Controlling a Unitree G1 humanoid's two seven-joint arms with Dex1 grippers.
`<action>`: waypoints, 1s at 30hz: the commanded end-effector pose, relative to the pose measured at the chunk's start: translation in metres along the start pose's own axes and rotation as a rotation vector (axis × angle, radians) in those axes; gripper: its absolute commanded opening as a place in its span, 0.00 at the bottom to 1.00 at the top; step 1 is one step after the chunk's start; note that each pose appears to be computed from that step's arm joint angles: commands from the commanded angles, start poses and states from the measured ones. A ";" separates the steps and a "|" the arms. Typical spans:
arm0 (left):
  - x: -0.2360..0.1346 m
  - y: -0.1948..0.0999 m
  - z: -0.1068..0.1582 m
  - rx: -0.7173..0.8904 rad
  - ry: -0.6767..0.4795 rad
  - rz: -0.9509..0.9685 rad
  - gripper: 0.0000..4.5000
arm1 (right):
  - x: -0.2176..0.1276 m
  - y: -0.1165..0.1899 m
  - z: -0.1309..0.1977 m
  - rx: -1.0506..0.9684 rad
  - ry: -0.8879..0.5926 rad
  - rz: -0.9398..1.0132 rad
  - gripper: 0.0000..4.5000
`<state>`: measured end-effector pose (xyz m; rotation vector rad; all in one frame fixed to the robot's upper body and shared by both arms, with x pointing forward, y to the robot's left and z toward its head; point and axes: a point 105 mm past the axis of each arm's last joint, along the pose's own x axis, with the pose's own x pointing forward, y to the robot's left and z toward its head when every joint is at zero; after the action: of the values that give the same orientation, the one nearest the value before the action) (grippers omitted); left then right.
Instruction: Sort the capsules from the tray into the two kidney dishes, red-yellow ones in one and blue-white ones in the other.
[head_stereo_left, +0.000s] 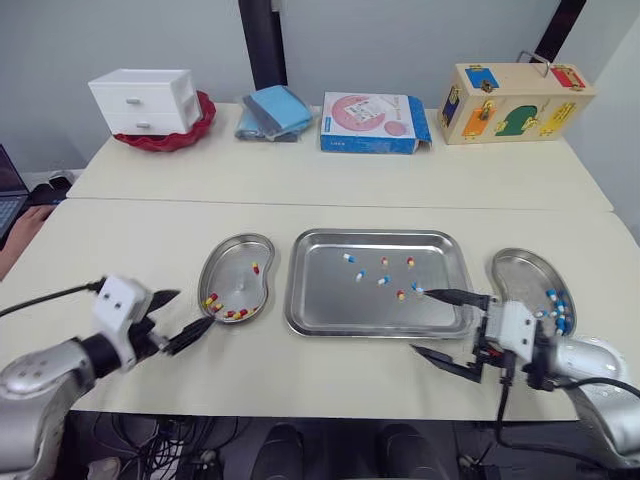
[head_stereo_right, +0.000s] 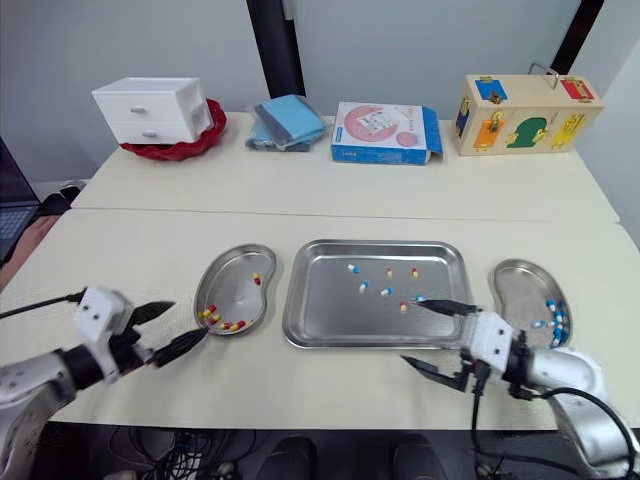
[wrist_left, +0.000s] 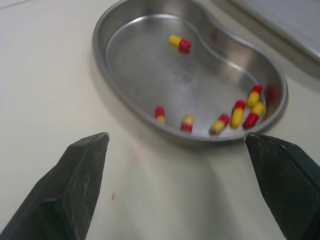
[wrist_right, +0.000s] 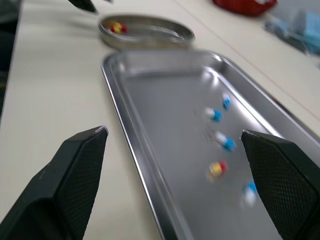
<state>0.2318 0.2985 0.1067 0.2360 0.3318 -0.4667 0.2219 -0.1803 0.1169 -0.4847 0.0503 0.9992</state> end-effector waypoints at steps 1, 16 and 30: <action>-0.024 0.013 -0.006 0.005 -0.015 0.082 1.00 | -0.042 -0.018 -0.004 -0.010 0.102 -0.103 1.00; -0.049 0.004 -0.037 -0.037 0.060 0.079 1.00 | -0.149 -0.045 -0.059 0.146 0.380 -0.302 1.00; -0.002 -0.104 0.030 0.061 -0.212 -0.435 1.00 | -0.148 -0.028 -0.059 0.163 0.410 -0.261 1.00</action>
<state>0.1899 0.2204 0.1092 0.1643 0.2442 -0.8439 0.1764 -0.3351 0.1022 -0.5013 0.4480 0.6338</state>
